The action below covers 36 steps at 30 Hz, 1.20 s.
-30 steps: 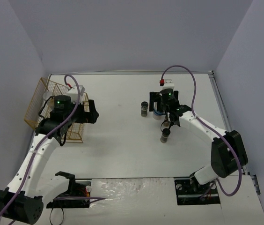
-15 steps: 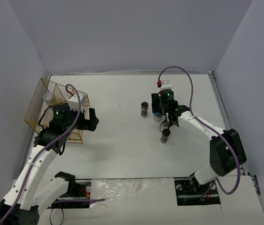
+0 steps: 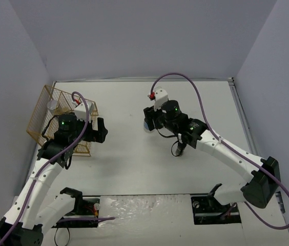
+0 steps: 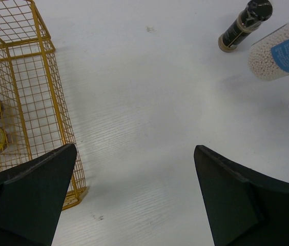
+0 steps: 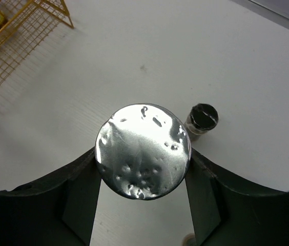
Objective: Organize the condiment bottles
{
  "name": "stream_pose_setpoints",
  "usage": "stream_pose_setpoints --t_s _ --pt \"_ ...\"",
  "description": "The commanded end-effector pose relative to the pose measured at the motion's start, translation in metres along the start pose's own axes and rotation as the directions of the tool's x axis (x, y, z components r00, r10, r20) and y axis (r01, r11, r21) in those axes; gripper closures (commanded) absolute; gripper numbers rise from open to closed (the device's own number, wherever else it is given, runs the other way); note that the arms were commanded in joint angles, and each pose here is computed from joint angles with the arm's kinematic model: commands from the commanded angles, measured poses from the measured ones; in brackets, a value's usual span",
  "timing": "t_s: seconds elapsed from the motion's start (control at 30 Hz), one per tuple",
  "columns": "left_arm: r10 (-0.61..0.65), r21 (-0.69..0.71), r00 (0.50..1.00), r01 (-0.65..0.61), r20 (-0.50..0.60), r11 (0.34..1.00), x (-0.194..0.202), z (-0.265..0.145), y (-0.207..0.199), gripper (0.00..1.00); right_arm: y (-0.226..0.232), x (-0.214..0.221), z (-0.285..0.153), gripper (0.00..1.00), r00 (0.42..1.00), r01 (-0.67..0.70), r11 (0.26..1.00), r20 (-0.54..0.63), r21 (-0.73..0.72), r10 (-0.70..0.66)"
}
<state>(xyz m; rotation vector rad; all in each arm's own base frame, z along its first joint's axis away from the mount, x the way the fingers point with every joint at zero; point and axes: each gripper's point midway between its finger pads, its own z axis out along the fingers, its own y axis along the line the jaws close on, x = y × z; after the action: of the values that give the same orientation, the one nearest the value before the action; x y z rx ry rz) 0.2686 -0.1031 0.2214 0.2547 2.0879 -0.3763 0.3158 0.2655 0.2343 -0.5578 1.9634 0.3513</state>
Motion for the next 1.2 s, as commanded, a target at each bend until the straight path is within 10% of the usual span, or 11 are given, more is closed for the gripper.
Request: stream_pose_setpoints --t_s 0.0,0.53,0.97,1.17 --pt "0.021 -0.051 0.996 -0.017 0.081 0.999 -0.023 -0.003 0.007 0.03 0.036 -0.054 0.017 0.98 0.983 0.047 0.989 0.182 -0.141 -0.021" --pt "0.007 -0.186 0.995 0.011 0.096 0.982 -0.023 -0.008 0.031 0.03 0.083 -0.009 0.094 0.89 0.979 0.16 0.967 0.155 -0.198 -0.13" --pt "-0.017 0.074 0.997 0.011 0.081 0.997 -0.022 0.006 -0.014 0.03 0.068 0.015 0.068 0.1 0.982 0.158 0.975 0.124 -0.157 -0.139" --pt "-0.045 0.182 0.996 0.029 0.082 0.983 -0.028 0.017 -0.035 0.03 0.041 0.014 0.034 0.0 0.984 0.134 0.989 0.13 -0.067 -0.125"
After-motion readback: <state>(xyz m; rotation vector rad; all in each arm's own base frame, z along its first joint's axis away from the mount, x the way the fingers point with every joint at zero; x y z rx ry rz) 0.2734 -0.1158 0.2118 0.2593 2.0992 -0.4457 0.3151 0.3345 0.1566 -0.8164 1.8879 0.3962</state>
